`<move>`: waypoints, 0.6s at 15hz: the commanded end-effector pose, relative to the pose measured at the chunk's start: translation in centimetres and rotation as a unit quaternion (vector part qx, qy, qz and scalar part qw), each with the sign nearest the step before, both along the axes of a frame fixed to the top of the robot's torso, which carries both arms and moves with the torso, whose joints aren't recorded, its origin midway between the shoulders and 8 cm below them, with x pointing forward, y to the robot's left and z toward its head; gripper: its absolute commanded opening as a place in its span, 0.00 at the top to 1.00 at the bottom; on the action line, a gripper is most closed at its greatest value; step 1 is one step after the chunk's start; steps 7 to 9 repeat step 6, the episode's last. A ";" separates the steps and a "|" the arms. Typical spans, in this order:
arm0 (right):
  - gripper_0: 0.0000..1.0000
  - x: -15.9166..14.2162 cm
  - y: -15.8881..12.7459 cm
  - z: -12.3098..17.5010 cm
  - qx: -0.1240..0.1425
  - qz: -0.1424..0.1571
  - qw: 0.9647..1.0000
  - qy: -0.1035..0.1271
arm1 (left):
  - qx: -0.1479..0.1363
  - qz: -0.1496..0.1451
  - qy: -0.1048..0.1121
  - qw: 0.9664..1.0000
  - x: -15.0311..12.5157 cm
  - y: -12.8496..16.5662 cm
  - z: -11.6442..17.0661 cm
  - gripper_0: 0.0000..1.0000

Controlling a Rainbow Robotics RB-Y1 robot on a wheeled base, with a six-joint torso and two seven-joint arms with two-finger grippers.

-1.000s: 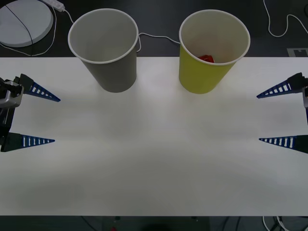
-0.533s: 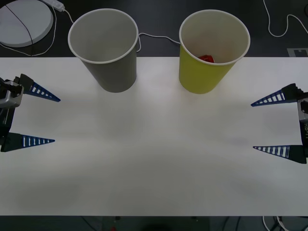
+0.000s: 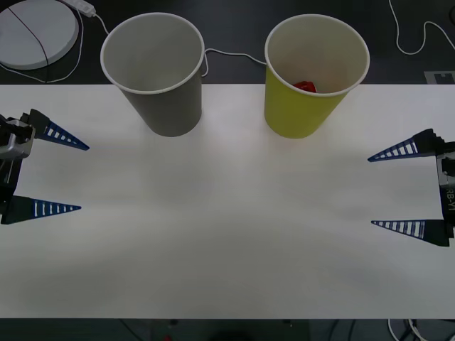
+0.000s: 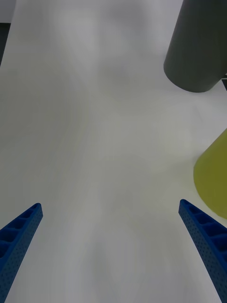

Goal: Put the can into the green bin and the plastic bottle into the gray bin

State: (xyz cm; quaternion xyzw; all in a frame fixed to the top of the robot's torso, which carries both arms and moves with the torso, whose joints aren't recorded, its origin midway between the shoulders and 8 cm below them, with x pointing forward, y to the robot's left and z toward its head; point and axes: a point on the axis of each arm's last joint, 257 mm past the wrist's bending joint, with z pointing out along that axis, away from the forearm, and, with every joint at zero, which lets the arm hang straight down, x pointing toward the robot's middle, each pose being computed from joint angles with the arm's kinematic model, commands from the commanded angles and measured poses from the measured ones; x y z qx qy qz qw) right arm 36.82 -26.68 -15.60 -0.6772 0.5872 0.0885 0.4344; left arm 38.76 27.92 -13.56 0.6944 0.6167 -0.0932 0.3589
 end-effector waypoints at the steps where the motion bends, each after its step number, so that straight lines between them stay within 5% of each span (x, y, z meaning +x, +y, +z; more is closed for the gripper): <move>1: 0.00 0.2 -0.5 -0.1 -0.009 -0.006 1.000 -0.003 | 0.000 0.000 0.000 1.000 0.0 0.0 0.0 0.00; 9: 0.00 0.2 -0.5 -0.1 -0.009 -0.006 1.000 -0.003 | 0.000 0.000 0.000 1.000 0.0 0.0 0.0 0.00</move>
